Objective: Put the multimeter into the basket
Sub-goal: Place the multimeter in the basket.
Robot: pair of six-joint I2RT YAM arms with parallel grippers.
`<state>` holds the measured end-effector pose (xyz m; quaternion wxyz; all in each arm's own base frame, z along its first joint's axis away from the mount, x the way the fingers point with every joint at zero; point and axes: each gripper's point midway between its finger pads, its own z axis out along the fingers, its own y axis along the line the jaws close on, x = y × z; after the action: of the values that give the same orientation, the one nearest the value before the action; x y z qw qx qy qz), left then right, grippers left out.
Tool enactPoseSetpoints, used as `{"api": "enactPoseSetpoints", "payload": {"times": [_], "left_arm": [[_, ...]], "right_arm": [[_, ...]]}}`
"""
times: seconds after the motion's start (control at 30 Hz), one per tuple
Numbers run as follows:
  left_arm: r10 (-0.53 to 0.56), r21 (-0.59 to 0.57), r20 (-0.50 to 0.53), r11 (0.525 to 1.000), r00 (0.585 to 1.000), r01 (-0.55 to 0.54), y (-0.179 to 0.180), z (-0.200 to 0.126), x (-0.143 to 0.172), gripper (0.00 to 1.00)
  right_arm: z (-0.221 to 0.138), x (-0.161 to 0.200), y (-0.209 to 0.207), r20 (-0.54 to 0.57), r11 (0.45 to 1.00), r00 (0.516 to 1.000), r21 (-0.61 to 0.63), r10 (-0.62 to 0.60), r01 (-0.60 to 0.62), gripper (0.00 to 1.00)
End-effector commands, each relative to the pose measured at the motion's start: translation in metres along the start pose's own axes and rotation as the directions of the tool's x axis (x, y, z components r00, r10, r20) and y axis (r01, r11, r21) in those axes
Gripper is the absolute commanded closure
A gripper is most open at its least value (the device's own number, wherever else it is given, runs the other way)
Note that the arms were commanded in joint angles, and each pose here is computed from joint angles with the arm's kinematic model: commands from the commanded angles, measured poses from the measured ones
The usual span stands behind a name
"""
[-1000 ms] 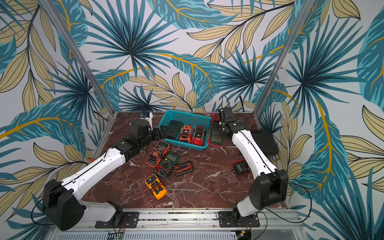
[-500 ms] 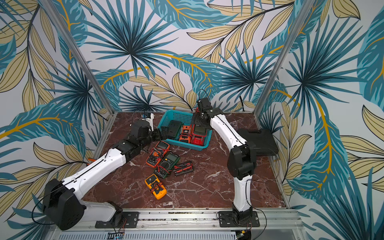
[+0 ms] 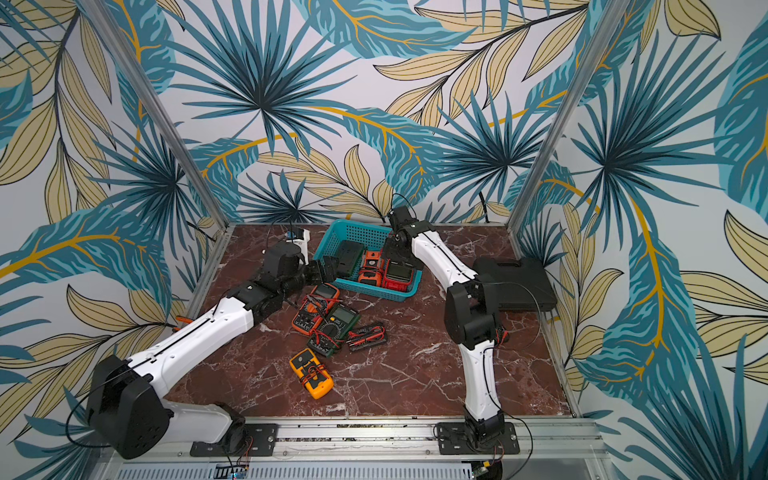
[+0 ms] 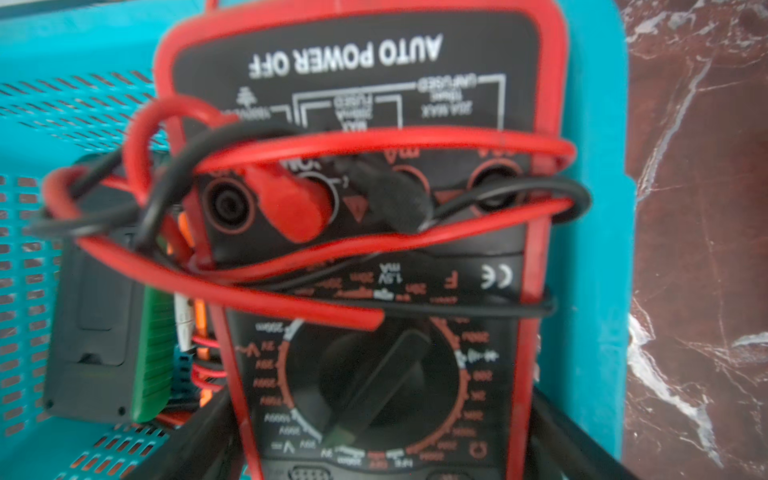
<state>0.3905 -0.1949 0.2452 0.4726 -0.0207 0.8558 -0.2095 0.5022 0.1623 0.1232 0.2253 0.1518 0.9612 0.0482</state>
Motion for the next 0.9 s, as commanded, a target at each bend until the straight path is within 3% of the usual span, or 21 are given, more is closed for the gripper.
{"api": "enactPoseSetpoints", "payload": {"times": [0.0, 0.27, 0.47, 0.87], "left_arm": [[-0.008, -0.008, -0.008, 1.0, 1.0, 0.008, 0.005, 0.006, 0.007, 0.0], [-0.004, -0.018, -0.009, 1.0, 1.0, 0.004, 0.007, 0.004, 0.007, 0.0], [0.001, -0.023, -0.015, 1.0, 1.0, -0.001, 0.008, 0.004, 0.008, 0.0], [0.011, -0.045, -0.004, 0.999, 1.0, -0.012, 0.012, 0.0, 0.004, 0.0]], "right_arm": [[0.001, -0.007, 0.003, 0.031, 1.0, 0.999, 0.012, 0.022, -0.022, 0.62], [0.024, 0.001, -0.003, 0.002, 0.998, 1.0, 0.052, 0.022, -0.022, 0.42], [0.032, 0.006, -0.004, -0.037, 0.999, 0.999, 0.042, 0.026, -0.025, 0.01], [-0.019, -0.01, -0.012, 0.048, 0.999, 0.999, 0.05, 0.014, -0.016, 0.0]]}}
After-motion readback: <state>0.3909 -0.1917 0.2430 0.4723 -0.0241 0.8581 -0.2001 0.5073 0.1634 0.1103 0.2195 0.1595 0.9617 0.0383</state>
